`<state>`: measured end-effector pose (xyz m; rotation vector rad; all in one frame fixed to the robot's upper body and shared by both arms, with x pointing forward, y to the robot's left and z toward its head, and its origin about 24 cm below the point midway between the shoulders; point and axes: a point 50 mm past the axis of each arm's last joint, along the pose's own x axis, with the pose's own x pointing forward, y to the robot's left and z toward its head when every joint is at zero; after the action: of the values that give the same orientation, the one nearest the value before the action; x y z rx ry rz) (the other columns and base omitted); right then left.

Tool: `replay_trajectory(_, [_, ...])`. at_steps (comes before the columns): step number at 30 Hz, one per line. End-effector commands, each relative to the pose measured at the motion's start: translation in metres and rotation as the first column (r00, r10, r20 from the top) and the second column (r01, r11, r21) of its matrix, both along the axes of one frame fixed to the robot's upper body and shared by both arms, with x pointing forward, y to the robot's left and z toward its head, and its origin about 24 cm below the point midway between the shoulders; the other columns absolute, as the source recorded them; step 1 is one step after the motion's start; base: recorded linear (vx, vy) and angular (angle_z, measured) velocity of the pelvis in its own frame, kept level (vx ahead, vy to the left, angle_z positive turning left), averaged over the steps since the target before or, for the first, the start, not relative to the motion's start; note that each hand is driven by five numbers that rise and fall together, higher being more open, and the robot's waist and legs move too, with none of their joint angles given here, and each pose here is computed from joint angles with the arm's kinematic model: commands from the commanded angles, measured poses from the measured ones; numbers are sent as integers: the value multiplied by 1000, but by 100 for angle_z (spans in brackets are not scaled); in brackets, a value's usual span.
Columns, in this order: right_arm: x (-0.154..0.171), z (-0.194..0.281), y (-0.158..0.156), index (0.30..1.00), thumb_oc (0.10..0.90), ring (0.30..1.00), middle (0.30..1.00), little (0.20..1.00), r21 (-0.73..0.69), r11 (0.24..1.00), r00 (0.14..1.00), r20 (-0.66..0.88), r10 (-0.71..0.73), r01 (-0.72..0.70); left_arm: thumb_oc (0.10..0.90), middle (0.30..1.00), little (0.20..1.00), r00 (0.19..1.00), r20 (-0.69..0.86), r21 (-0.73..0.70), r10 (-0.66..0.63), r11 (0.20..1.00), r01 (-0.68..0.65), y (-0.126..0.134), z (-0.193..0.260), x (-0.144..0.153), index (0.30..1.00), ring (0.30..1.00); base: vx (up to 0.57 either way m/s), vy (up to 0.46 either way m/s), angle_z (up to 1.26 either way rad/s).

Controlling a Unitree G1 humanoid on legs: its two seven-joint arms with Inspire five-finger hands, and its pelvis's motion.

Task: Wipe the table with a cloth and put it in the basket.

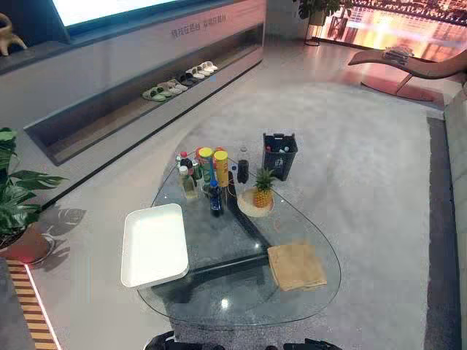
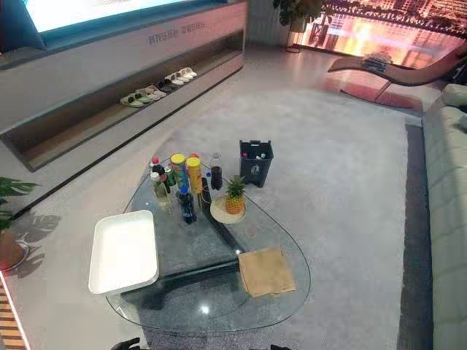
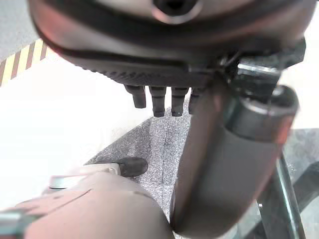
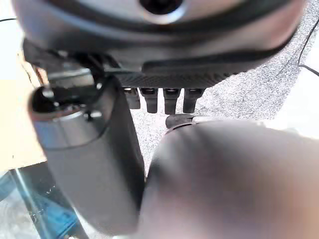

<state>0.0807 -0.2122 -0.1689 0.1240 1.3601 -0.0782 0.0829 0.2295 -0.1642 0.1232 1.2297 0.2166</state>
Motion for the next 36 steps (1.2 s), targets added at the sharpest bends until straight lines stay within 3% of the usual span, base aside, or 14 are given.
replay_trajectory(1, [-3,0,-8,900,800,900,900,900,-39,998,997,-62,42,-45,800,900,900,1000,18,-22,-16,1000,16,-8,1,16,900,900,-41,279,-133])
replay_trajectory(22, [-4,0,-8,900,800,900,900,900,-36,998,998,-46,49,-51,800,900,900,999,35,-23,-15,1000,16,-11,0,14,900,900,0,0,0])
replay_trajectory(36, [53,17,-7,900,800,900,900,900,-84,995,966,247,72,-52,800,900,900,999,29,10,-41,999,41,-1,3,18,900,900,5,-33,0])
